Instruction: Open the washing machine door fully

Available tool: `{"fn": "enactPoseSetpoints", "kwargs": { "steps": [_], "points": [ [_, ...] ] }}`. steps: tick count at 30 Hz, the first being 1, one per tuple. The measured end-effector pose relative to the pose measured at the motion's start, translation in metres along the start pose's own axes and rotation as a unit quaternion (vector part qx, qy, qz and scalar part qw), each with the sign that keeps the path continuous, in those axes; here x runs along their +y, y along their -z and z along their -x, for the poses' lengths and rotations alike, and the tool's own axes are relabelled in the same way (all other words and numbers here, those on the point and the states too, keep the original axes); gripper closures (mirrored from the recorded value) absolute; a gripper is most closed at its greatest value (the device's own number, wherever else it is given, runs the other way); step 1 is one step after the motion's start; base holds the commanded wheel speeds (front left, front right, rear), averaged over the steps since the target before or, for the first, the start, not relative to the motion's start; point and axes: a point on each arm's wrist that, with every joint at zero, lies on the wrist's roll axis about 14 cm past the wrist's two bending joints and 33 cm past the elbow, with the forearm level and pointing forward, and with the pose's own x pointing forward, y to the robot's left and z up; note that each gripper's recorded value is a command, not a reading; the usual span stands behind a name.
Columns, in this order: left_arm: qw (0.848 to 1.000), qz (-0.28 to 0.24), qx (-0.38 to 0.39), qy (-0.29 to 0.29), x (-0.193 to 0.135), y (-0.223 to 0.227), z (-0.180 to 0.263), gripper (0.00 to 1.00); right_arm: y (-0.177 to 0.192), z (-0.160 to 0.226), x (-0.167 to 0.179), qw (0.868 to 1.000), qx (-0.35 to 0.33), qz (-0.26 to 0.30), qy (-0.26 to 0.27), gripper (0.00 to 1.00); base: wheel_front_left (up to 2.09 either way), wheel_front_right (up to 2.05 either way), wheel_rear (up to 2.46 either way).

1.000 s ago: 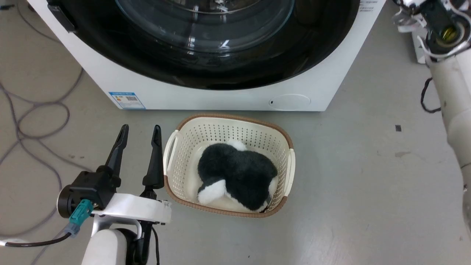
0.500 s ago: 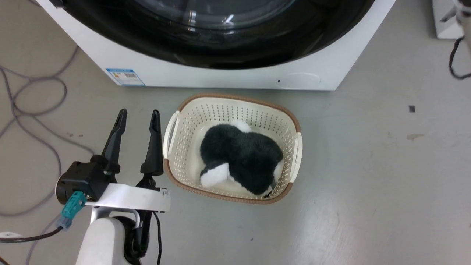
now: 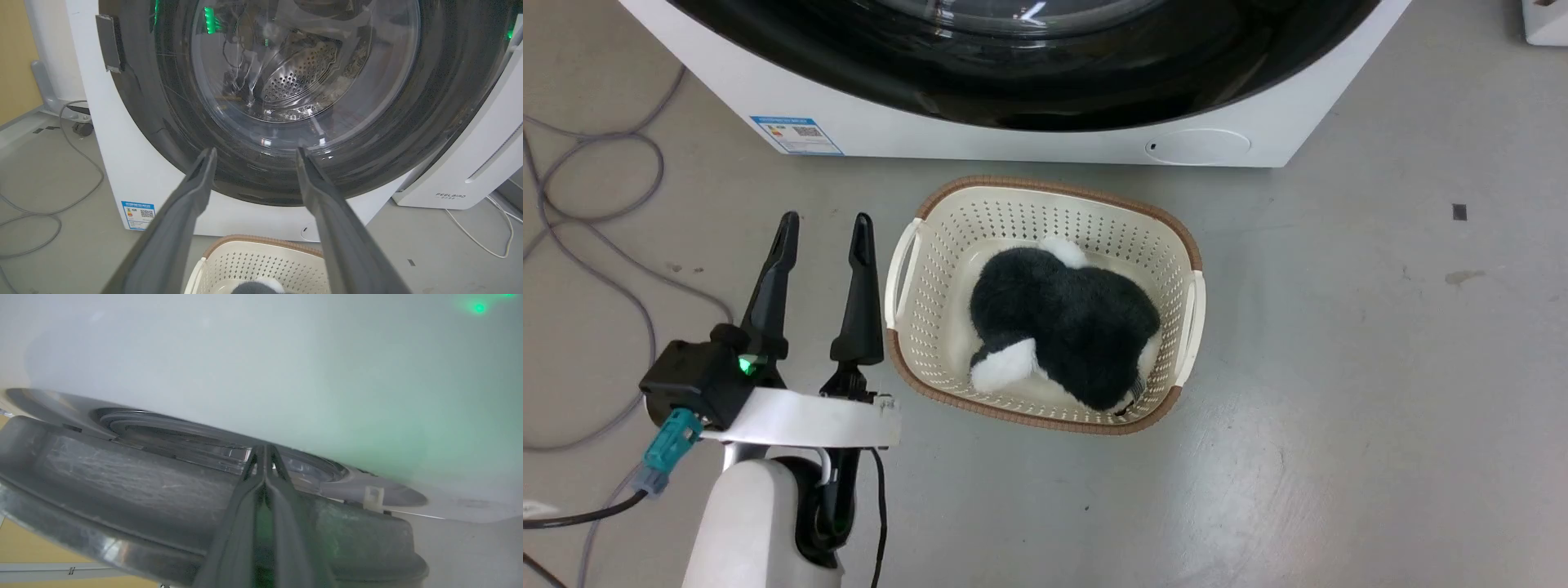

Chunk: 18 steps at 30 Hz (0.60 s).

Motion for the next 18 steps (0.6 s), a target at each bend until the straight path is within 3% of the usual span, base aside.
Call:
{"fn": "enactPoseSetpoints", "kwargs": {
  "steps": [18],
  "points": [
    [1.000, 0.008, -0.013, 0.009, -0.008, -0.013, 0.005, 0.00, 0.034, 0.016, 0.024, 0.994, 0.108, -0.011, -0.011, 1.00, 0.00, 0.00, 0.00]
  ]
}}
